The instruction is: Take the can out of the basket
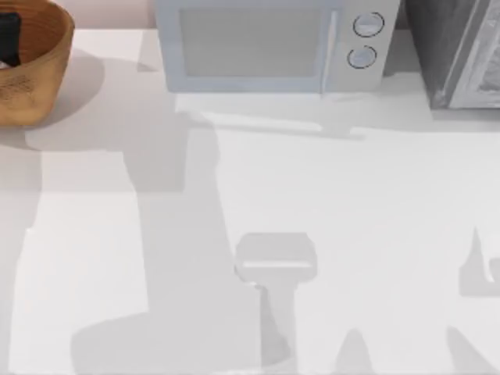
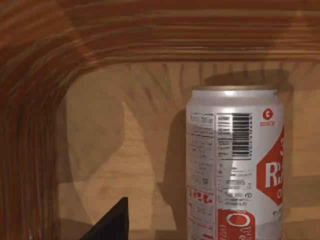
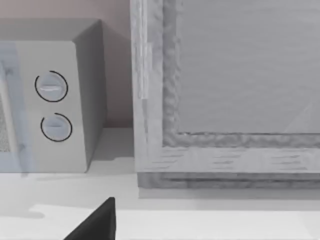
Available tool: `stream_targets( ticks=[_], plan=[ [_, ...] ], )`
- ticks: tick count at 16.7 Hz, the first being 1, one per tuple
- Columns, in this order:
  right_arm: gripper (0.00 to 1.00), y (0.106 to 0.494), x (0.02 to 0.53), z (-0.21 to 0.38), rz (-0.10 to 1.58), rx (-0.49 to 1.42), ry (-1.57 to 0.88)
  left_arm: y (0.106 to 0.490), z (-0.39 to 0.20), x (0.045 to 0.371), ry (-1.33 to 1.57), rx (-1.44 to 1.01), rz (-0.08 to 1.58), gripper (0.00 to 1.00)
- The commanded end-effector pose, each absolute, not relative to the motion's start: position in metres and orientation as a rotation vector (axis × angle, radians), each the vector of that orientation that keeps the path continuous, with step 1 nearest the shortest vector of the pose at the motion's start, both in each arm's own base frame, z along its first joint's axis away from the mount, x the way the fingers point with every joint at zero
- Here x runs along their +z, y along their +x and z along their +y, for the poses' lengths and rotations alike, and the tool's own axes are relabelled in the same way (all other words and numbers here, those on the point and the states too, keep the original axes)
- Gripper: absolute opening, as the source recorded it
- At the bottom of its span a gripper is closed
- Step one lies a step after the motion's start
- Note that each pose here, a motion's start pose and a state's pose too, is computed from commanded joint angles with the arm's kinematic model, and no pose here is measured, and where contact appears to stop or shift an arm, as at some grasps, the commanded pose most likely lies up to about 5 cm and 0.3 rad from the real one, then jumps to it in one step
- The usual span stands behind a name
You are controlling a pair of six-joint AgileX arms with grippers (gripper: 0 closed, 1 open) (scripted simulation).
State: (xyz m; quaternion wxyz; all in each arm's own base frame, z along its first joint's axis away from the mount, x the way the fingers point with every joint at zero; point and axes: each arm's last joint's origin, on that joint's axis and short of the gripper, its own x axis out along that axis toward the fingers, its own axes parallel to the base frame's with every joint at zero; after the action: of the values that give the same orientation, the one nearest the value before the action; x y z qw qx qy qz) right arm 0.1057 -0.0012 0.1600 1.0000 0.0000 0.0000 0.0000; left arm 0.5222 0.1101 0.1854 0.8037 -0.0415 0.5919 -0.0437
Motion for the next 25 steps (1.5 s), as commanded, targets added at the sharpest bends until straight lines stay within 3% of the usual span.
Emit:
stream_targets(
  ticks=[4,14,20,25],
  plan=[
    [1.0,0.106,0.16,-0.001,0.0,0.0,0.0,0.524,0.106,0.186,-0.084,-0.098,1.262,1.0],
    [1.0,0.106,0.16,-0.001,0.0,0.0,0.0,0.539,0.104,0.135,-0.089,-0.094,1.268,1.0],
    [1.0,0.106,0.16,-0.001,0.0,0.0,0.0,0.54,0.103,0.129,-0.089,-0.094,1.268,1.0],
    [1.0,0.106,0.16,-0.001,0.0,0.0,0.0,0.54,0.103,0.129,-0.089,-0.094,1.268,0.62]
  ],
)
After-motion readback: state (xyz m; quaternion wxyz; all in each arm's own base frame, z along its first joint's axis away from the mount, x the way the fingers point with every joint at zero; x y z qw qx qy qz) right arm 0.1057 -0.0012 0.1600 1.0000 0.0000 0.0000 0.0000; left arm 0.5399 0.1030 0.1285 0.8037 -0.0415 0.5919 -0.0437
